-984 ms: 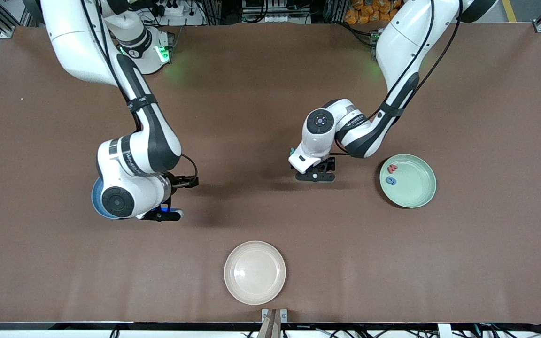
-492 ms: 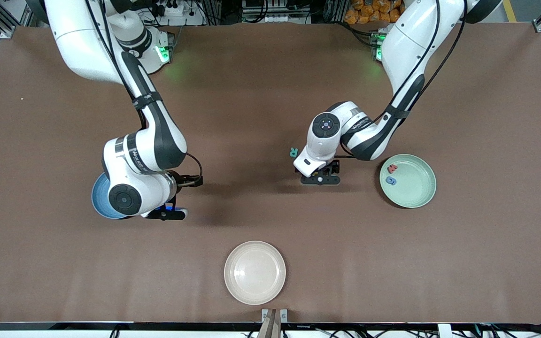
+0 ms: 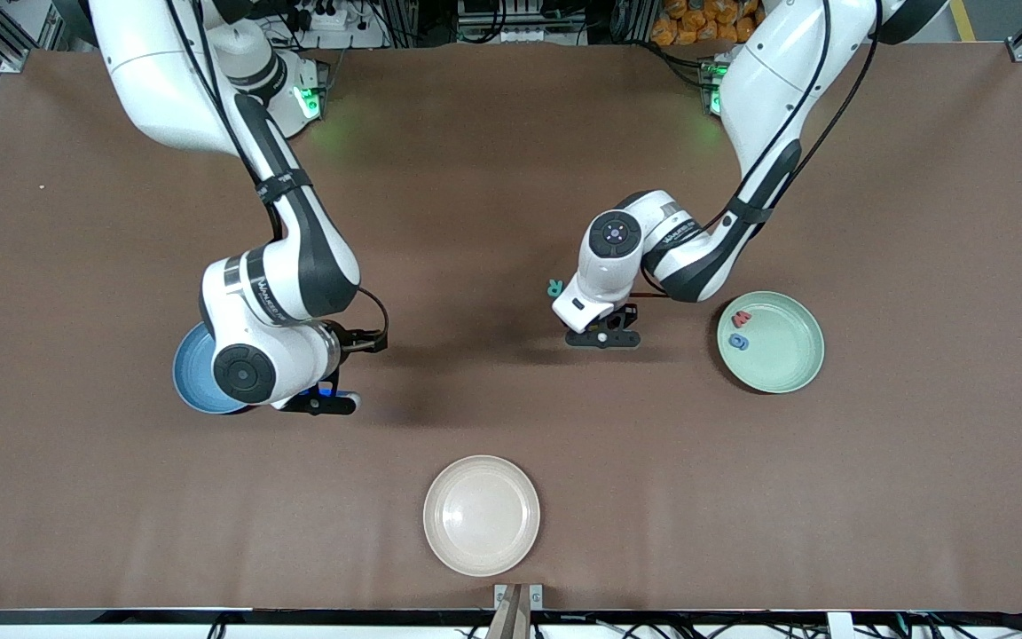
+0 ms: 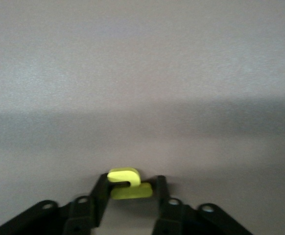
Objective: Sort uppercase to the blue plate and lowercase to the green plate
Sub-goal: 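Carry the u toward the green plate while the right gripper reaches the R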
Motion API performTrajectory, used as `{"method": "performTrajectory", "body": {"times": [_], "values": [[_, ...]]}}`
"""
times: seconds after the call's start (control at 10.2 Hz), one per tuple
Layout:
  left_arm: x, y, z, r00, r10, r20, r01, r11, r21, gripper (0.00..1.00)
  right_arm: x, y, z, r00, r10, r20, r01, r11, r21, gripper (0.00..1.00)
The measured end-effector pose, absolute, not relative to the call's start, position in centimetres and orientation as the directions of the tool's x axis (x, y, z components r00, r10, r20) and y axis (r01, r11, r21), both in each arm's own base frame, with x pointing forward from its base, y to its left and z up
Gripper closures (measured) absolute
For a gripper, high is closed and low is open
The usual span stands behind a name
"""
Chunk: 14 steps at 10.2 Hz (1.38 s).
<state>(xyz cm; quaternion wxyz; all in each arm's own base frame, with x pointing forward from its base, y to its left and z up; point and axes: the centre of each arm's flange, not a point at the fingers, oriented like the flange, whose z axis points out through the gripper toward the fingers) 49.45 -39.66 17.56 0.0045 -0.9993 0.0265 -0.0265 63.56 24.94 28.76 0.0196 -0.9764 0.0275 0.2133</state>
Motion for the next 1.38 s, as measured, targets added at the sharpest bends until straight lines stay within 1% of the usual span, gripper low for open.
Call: {"method": "performTrajectory", "body": {"times": [0.1, 0.3, 0.59, 0.89, 1.08, 1.38], "values": [[49.5, -39.6, 17.6, 0.997, -0.05, 0.052, -0.05, -0.999, -0.009, 0.63, 63.5, 25.2, 28.8, 0.907, -0.047, -0.418, -0.064, -0.998, -0.025, 0.19], [49.5, -39.6, 17.6, 0.998, -0.044, 0.05, -0.044, -0.999, -0.008, 0.63, 63.1, 26.5, 28.9, 0.907, -0.062, -0.416, -0.077, -0.997, -0.018, 0.23], [50.2, -39.0, 17.8, 0.998, 0.042, 0.045, 0.042, -0.999, 0.006, 0.63, 62.1, 30.8, 30.7, 0.926, -0.072, -0.371, -0.084, -0.996, -0.017, 0.23], [52.0, -37.7, 19.1, 0.992, 0.104, 0.067, 0.103, -0.994, 0.019, 0.63, 60.8, 34.6, 33.4, 0.945, -0.1, -0.31, -0.116, -0.993, -0.032, 0.23], [53.6, -35.8, 20.9, 0.985, 0.15, 0.085, 0.149, -0.989, 0.015, 0.63, 59.0, 38.8, 33.9, 0.955, -0.126, -0.267, -0.142, -0.989, -0.038, 0.23], [55.5, -32.5, 24.2, 0.971, 0.216, 0.102, 0.22, -0.975, -0.027, 0.63, 55.1, 45.5, 33.8, 0.962, -0.165, -0.215, -0.18, -0.982, -0.049, 0.24]]}}
